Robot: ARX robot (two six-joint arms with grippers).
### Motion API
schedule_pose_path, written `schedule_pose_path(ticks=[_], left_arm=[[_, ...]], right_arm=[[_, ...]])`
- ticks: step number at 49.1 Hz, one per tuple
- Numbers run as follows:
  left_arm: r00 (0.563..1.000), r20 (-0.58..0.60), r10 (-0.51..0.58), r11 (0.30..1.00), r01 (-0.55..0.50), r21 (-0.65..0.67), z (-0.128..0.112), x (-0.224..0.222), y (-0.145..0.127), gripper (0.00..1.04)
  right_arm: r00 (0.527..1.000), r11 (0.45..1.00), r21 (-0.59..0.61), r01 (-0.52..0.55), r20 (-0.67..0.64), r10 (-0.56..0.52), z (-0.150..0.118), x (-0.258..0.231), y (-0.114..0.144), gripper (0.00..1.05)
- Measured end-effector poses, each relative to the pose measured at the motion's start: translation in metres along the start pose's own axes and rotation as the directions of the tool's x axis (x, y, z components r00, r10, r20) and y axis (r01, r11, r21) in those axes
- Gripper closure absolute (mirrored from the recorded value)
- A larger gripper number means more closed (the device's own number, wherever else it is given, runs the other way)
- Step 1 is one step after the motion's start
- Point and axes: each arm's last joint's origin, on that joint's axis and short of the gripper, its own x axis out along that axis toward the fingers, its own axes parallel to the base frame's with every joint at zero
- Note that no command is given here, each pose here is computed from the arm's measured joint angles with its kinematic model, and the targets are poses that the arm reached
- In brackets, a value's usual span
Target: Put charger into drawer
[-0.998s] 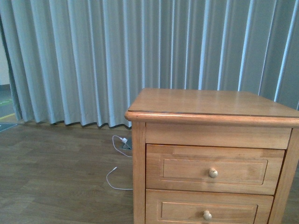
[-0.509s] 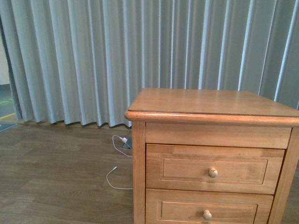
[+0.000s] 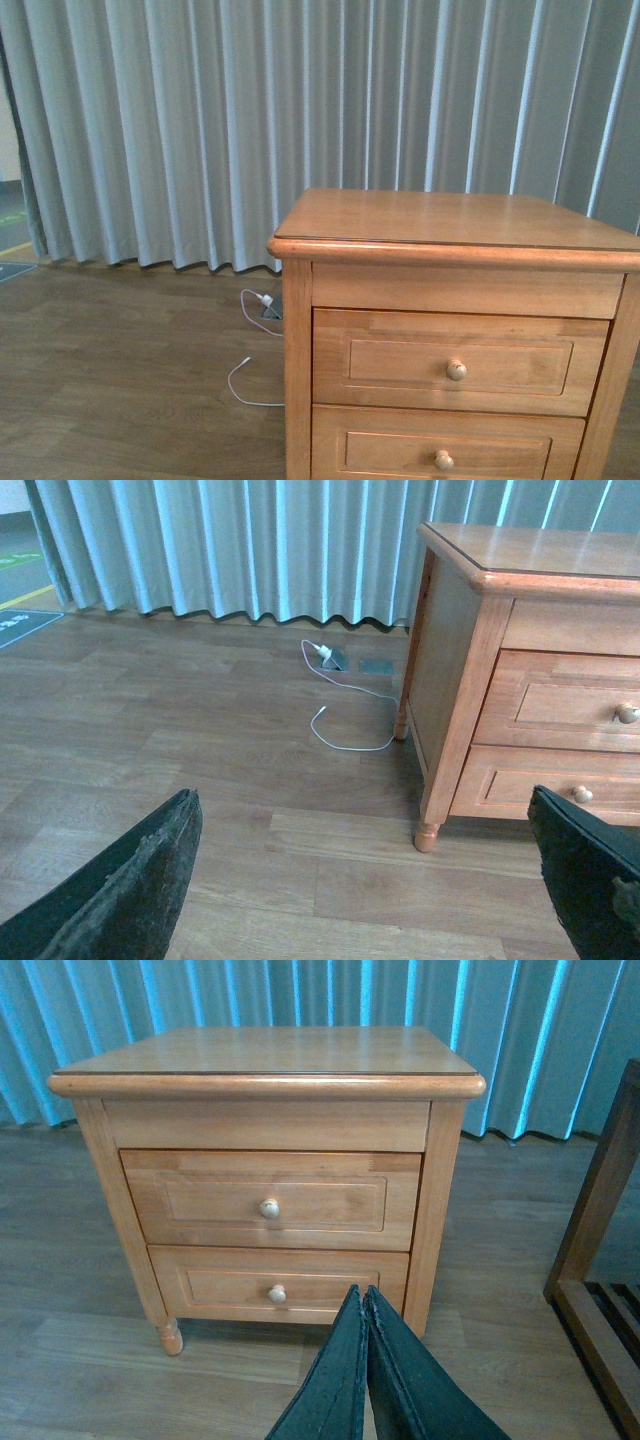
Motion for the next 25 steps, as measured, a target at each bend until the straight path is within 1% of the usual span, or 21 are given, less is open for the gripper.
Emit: schedule_pose_path(ticks=[19, 20, 25], left_arm=[[1.000, 0.000, 0.000, 1.000, 0.000, 0.000, 0.0000, 0.0000, 0.0000, 0.06], [1.000, 0.000, 0.000, 1.000, 0.000, 0.000, 0.0000, 0.0000, 0.0000, 0.06], [1.000, 0.000, 0.000, 1.000, 0.000, 0.000, 0.0000, 0.0000, 0.0000, 0.06]], right_arm=[[1.000, 1.000, -0.001, 0.000, 0.000, 0.000, 0.0000, 0.0000, 0.0000, 1.02], [1.000, 1.000, -0.001, 0.000, 0.000, 0.000, 0.0000, 0.0000, 0.0000, 0.99], [1.000, 1.000, -0.001, 0.000, 0.000, 0.000, 0.0000, 0.0000, 0.0000, 0.73]])
